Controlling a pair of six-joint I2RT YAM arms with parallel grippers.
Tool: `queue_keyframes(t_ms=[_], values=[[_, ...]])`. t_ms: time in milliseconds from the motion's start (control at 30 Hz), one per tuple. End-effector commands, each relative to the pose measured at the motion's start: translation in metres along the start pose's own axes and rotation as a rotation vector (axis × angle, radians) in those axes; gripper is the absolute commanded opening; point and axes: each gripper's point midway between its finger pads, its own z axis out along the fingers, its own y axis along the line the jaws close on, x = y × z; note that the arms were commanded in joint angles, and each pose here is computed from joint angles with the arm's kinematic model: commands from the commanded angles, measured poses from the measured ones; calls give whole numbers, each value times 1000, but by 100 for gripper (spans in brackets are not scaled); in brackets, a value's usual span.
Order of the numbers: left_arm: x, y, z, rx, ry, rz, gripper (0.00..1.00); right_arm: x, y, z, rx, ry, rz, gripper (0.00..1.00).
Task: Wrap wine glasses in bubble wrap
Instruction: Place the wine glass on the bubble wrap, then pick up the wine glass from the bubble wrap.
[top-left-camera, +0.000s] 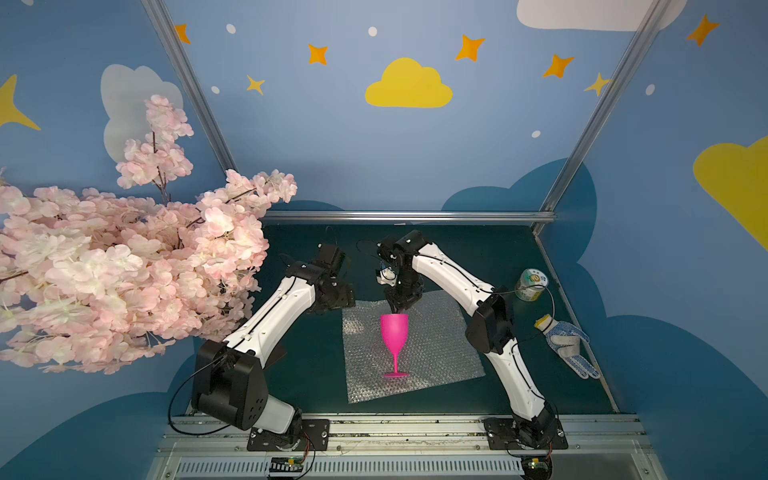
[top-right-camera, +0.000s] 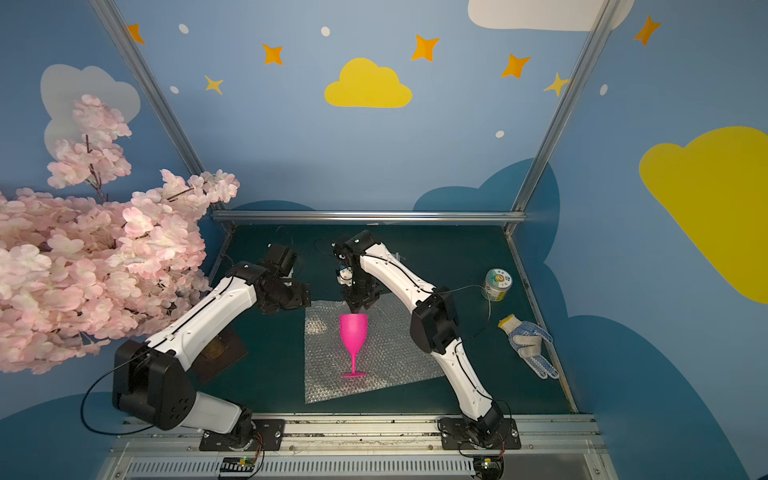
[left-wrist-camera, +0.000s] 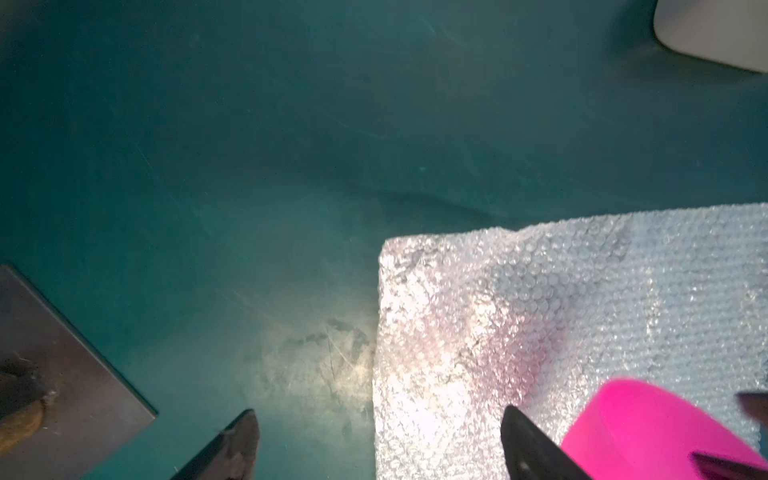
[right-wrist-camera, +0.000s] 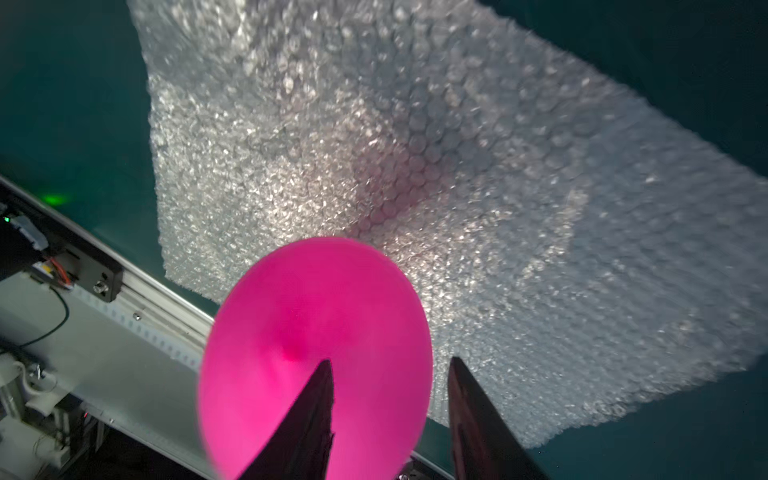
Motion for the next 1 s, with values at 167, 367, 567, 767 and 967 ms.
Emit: queue_keyframes(t_ms=[167, 367, 567, 767, 967], values=[[71, -13, 22, 80, 216, -81, 90, -5, -10, -86, -4, -276, 164, 56], [87, -8, 32, 71, 263, -150, 90, 49, 32, -36, -130, -246, 366, 36], [104, -11, 39, 99, 317, -188, 83, 65, 62, 11, -173, -273, 382, 35], [119, -6, 51, 100, 353, -210, 69, 64, 74, 51, -130, -220, 366, 36], [120, -4, 48, 95, 338, -212, 66, 69, 73, 82, -79, -142, 381, 33]])
